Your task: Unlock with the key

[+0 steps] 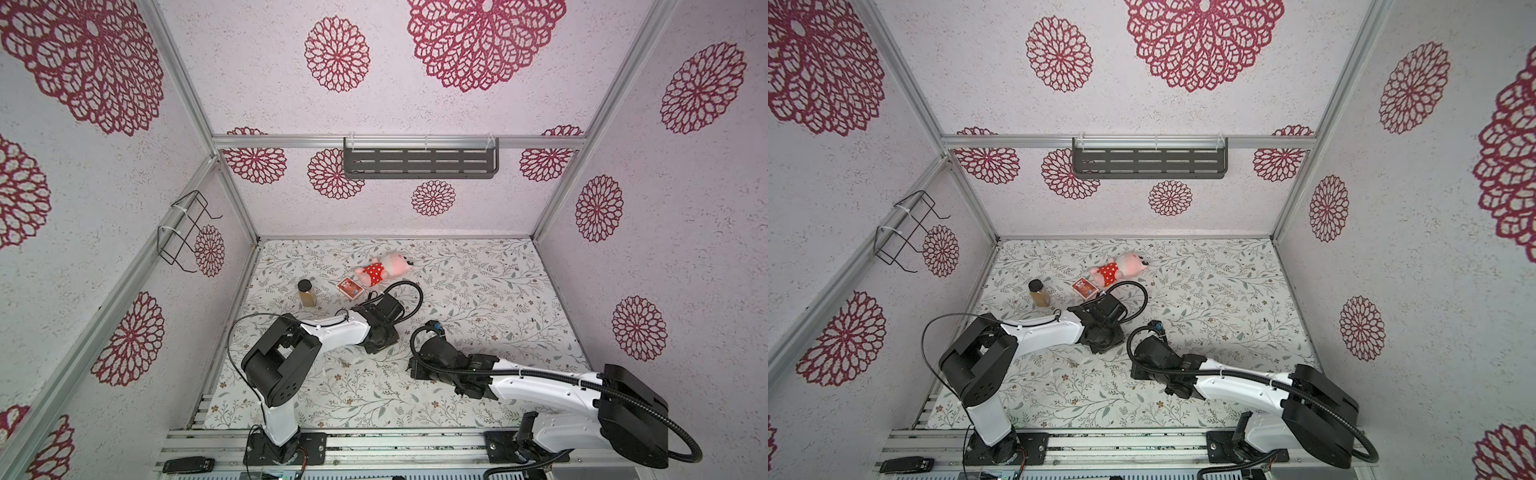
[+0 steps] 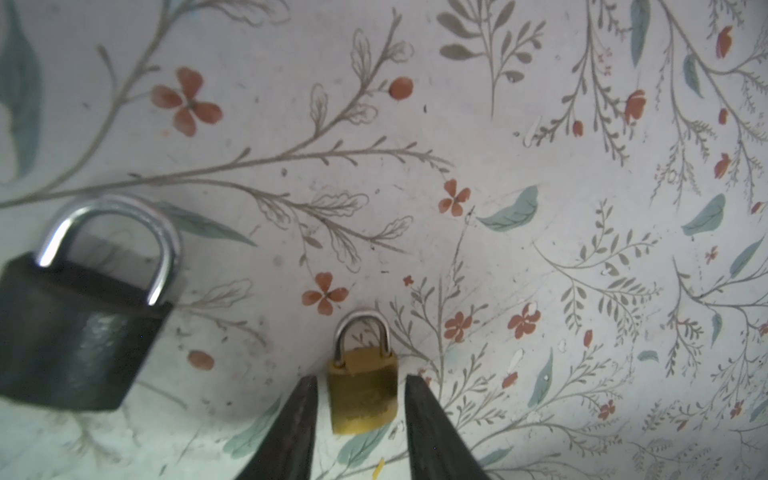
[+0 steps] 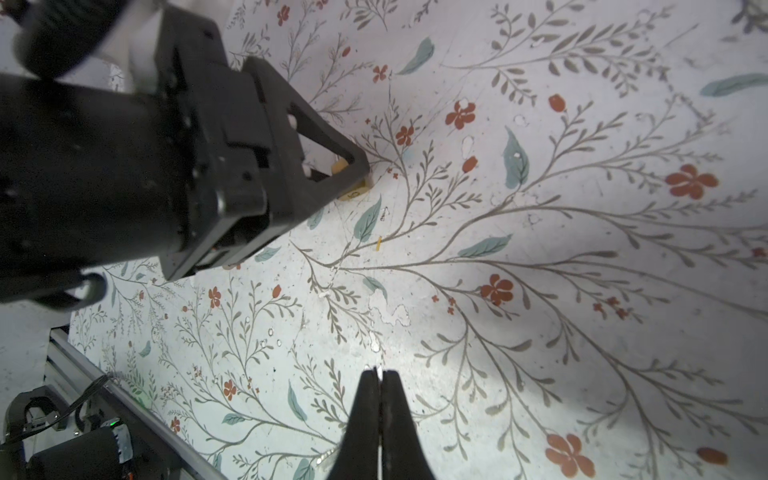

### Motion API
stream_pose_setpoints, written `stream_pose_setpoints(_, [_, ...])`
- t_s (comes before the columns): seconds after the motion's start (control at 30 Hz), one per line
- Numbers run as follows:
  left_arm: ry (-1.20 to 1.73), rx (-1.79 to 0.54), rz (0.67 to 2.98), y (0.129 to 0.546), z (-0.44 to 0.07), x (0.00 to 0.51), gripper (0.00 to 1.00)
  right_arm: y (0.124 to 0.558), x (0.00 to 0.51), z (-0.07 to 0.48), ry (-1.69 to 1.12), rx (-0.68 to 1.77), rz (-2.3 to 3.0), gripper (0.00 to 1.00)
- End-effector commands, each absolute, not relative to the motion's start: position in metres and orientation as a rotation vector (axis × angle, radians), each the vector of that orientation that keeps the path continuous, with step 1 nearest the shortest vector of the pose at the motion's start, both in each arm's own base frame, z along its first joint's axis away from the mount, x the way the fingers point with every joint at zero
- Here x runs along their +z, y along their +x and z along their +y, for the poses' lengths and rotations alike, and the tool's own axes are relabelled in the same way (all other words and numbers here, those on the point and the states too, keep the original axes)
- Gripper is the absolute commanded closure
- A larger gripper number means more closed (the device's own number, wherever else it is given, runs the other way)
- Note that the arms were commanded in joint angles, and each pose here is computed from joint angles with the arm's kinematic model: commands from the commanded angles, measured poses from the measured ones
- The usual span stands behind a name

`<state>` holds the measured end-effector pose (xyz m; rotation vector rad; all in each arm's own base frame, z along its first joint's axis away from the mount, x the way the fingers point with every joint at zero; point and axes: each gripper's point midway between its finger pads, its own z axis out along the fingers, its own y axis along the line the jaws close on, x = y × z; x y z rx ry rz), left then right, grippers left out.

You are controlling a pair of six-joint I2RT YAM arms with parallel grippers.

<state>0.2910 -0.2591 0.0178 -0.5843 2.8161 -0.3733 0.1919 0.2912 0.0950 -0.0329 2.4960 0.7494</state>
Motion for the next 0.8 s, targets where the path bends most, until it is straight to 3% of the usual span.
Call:
stream_pose_setpoints(0.0, [-0.553, -0.399, 2.772, 0.295, -0.262, 0.040, 0.55, 0.203, 0.117, 0.291, -0.040, 0.765, 2.409, 1.00])
stream_pose_setpoints(0.4, [-0.615, -0.765, 2.423, 0.284, -0.239, 0.158, 0.51, 0.228, 0.187, 0.289, -0.018, 0.780, 2.066, 1.00])
stream_pose_setpoints(0.77, [-0.345, -1.086, 2.179, 0.252, -0.261, 0.228, 0.55, 0.230, 0.249, 0.307, -0.025, 0.896, 1.859, 1.00])
